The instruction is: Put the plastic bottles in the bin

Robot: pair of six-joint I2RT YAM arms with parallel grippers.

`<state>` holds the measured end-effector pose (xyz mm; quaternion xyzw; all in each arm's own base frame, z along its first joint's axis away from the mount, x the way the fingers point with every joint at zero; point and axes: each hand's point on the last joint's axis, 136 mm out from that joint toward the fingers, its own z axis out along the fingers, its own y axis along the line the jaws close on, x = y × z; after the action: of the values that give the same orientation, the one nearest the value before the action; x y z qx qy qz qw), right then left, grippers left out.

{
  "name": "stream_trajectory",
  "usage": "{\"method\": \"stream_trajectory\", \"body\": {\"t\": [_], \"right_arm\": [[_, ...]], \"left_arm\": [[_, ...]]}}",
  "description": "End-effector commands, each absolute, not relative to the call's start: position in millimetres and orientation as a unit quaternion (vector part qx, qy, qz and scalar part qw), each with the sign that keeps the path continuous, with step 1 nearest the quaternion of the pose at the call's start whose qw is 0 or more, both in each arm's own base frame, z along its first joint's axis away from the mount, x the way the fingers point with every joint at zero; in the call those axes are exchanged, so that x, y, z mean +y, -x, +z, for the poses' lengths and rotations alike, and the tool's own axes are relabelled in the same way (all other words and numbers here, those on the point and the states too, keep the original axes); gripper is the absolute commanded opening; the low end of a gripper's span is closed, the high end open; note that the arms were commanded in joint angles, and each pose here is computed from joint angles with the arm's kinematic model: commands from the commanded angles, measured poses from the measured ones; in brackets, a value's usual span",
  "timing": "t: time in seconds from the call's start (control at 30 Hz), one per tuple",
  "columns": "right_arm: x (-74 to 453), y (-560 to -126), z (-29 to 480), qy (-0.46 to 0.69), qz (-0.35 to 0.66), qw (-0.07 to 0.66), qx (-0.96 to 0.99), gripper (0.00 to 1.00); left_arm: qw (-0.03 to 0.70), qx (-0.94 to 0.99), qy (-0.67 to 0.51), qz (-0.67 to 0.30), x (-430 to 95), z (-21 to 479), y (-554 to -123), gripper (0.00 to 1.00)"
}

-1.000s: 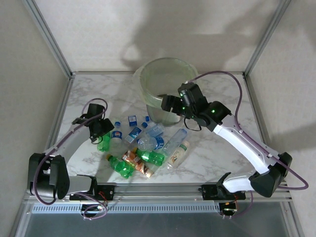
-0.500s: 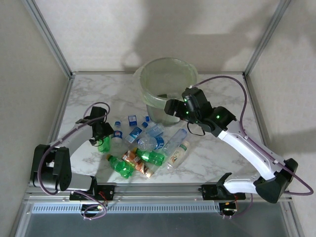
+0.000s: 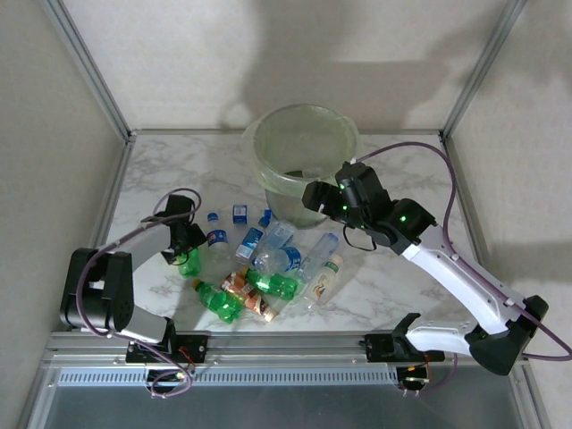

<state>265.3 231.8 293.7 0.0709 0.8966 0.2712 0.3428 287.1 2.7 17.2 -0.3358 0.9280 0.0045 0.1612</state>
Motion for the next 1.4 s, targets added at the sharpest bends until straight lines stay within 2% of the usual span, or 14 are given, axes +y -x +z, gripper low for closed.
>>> {"method": "stream_trajectory", "body": {"t": [0.0, 0.2, 0.5, 0.67, 0.8, 1.03, 1.17, 1.37], "right_arm": [[226.0, -259.4, 290.7, -0.08, 0.261, 0.342, 0.899, 0.84], [225.3, -257.5, 291.2, -0.081, 0.26, 0.342, 0.899, 0.84], [228.3, -256.4, 296.3, -0.077, 0.264, 0.344, 0.898, 0.83], [239.5, -251.8, 309.7, -0.053, 0.279, 0.355, 0.891, 0.83], [268.3, -240.7, 328.9, 0.003, 0.322, 0.363, 0.874, 0.84], [331.1, -213.2, 357.9, 0.112, 0.376, 0.371, 0.842, 0.91], [361.1, -195.7, 376.4, 0.165, 0.396, 0.377, 0.821, 0.94], [373.1, -194.5, 391.7, 0.174, 0.409, 0.385, 0.809, 0.98]], "left_arm": [[0.151, 0.932, 0.33, 0.014, 7.4, 15.1, -279.2, 0.77], [0.164, 0.929, 0.332, 0.016, 10.0, 25.7, -281.1, 0.71], [0.192, 0.924, 0.331, 0.008, 10.8, 51.2, -289.4, 0.68], [0.225, 0.913, 0.338, -0.029, 3.6, 88.0, -300.4, 0.67], [0.291, 0.887, 0.341, -0.112, -13.5, 158.3, -323.3, 0.68], [0.375, 0.792, 0.319, -0.361, -72.0, 300.4, -354.0, 0.68], [0.383, 0.733, 0.294, -0.48, -108.6, 361.2, -353.8, 0.69], [0.361, 0.713, 0.24, -0.551, -164.9, 405.6, -340.2, 0.7]]}}
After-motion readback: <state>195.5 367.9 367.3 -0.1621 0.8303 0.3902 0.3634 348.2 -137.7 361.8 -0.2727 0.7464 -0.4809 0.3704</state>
